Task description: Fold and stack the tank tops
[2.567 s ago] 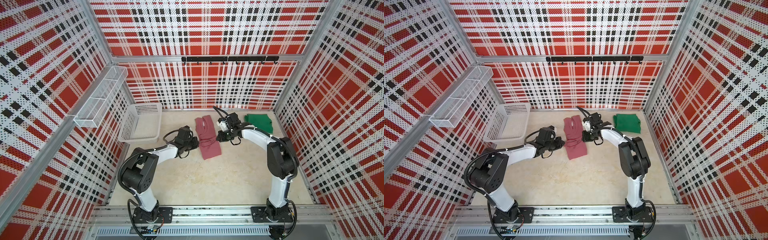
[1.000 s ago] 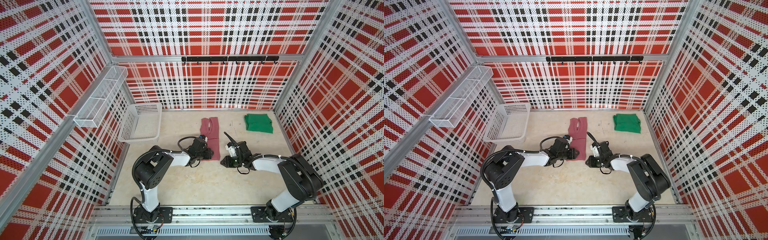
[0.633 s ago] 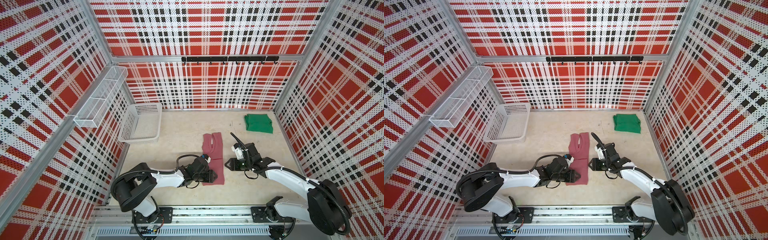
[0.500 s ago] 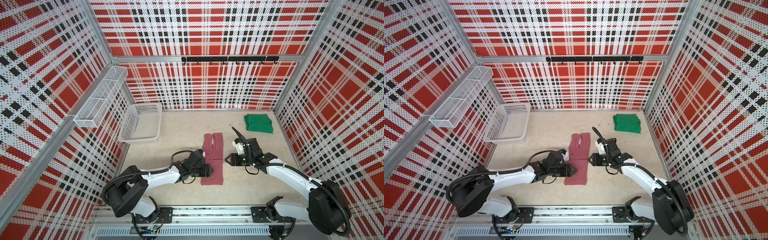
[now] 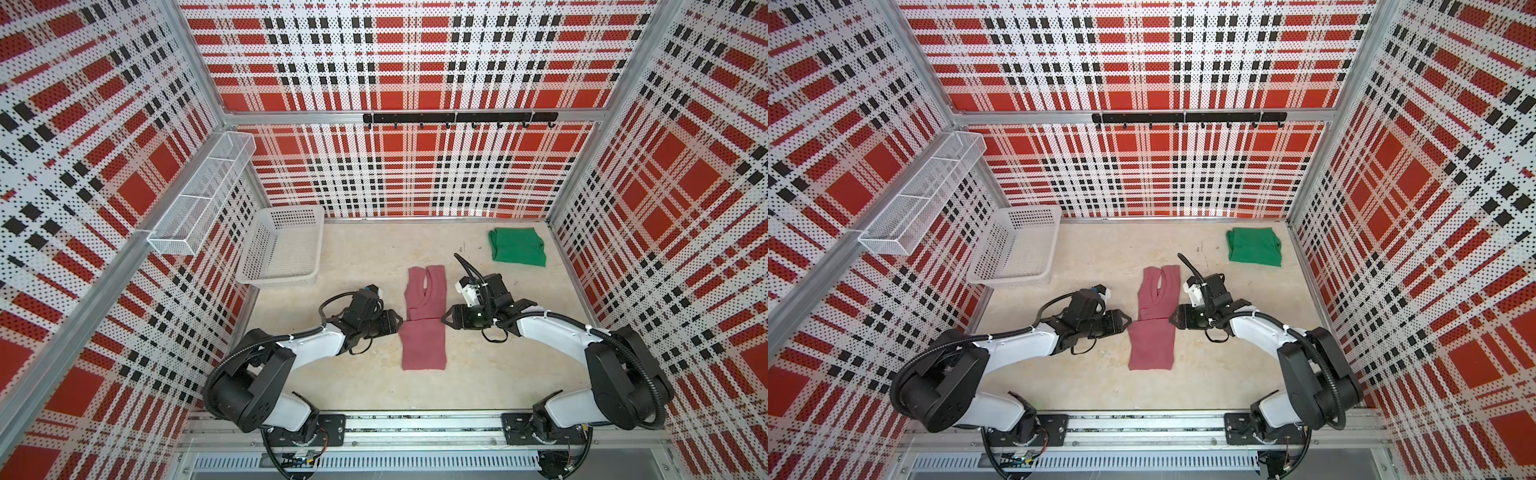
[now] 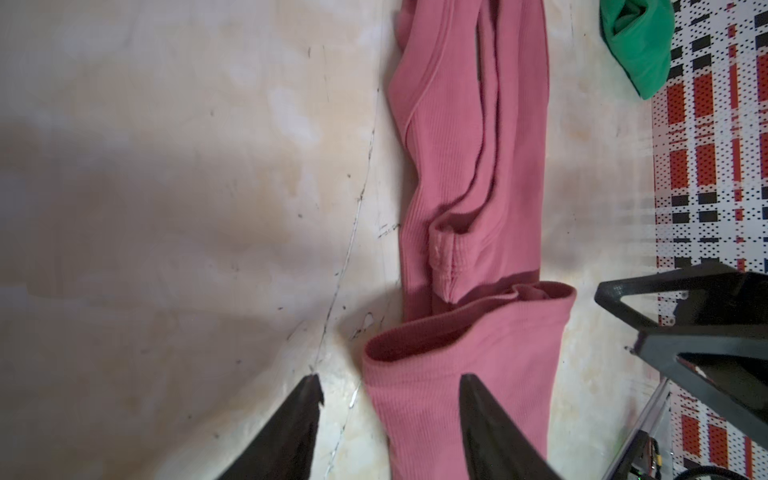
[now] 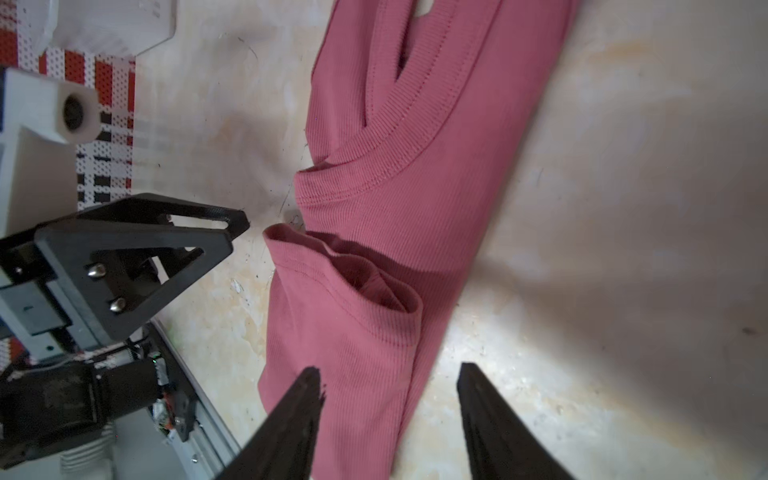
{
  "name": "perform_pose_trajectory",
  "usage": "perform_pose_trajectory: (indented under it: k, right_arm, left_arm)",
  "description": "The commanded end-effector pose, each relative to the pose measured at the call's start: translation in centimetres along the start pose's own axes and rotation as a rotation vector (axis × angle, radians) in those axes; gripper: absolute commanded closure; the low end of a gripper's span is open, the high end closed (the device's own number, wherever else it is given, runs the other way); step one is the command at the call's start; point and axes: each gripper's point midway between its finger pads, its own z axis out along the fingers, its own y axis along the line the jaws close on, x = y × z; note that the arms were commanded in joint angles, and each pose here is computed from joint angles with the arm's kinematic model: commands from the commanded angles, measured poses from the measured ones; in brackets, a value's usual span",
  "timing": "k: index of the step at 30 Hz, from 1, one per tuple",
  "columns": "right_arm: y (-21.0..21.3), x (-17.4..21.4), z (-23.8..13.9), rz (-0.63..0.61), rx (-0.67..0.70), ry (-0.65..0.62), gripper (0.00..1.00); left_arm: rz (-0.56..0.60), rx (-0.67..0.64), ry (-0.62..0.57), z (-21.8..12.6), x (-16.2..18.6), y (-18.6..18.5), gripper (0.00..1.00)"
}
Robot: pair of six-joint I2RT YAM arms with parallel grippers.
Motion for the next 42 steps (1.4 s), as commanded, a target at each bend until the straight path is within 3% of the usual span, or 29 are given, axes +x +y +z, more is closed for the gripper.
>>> perform_pose_trajectory:
  k: [1, 9, 13, 16, 19, 31, 36, 42]
  right_arm:
    - [0.5, -0.4, 0.9, 0.003, -0.050, -0.016, 0.53]
    - [-0.4, 0.2, 2.5, 0.017, -0.044, 0.019, 0.55]
    - [-0.1, 0.4, 3.2, 0.045, -0.060, 0.034, 0.61]
    - [0.3, 0.4, 3.2, 0.034, -0.069, 0.035, 0.84]
    - [0.6, 0.2, 2.4, 0.028, -0.063, 0.015, 0.99]
    - [2.6, -1.6, -2.2, -0.035, -0.046, -0.100, 1.00]
    - [1.6, -2.9, -1.4, -0.062, -0.026, -0.102, 1.00]
    - [-0.5, -4.3, 0.6, -0.067, -0.011, -0.086, 1.00]
  left_arm:
    - [-0.012, 0.077, -0.013, 0.7, -0.1, -1.4, 0.44]
    - [-0.048, 0.087, 0.037, 2.4, 1.4, -0.9, 0.46]
    - [-0.042, 0.099, 0.028, 2.6, 1.0, -1.7, 0.61]
    - [-0.029, 0.120, 0.020, 2.4, 0.7, -2.7, 0.78]
    - [-0.012, 0.152, 0.003, 1.7, 0.3, -3.9, 0.99]
    - [0.046, 0.167, -0.105, -1.9, -2.7, -7.0, 1.00]
    - [0.079, 0.159, -0.152, -1.0, -5.3, -6.8, 1.00]
    - [0.105, 0.151, -0.139, 2.6, -6.9, -6.2, 1.00]
